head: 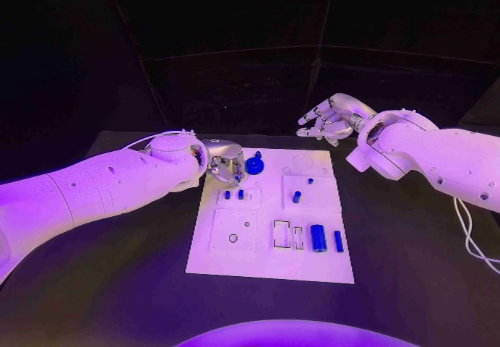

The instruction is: Assemble the parts on the task board

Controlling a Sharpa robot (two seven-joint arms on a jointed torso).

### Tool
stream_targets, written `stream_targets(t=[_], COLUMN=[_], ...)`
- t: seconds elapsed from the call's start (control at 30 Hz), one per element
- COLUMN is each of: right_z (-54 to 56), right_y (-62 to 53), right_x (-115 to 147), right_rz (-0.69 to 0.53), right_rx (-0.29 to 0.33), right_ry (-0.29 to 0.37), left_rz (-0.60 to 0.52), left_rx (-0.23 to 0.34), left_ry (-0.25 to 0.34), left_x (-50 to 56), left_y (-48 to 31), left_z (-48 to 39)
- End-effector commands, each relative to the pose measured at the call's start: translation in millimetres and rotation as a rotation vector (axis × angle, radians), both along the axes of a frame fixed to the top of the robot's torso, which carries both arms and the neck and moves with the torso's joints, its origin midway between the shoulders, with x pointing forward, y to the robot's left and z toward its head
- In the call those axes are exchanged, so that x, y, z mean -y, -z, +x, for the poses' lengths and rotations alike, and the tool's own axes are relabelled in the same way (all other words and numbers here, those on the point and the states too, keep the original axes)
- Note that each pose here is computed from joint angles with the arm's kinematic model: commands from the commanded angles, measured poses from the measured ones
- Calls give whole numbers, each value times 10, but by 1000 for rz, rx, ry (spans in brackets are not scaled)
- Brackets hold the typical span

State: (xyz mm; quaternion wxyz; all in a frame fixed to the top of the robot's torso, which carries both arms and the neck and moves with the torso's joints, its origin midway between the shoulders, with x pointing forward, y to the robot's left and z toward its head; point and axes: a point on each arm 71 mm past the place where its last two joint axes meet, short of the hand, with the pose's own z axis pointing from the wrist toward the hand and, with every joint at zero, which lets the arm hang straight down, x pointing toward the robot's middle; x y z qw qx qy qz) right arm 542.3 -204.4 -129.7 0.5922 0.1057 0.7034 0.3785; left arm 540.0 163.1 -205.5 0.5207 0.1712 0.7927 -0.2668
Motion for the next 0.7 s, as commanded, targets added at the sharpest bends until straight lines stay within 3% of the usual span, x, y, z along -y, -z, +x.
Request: stream_targets(t=[0.03,0.7], right_z=[-7,-21], right_y=[-14,-12], right_x=[-19,-39], right_rz=[-1,-2], right_rx=[2,-5], right_ry=[-14,-20], left_rz=[4,6], left_rx=[-11,-6], left_ry=[-3,-13], left_x=[8,1], left_y=[-2,-3], left_z=[1,12])
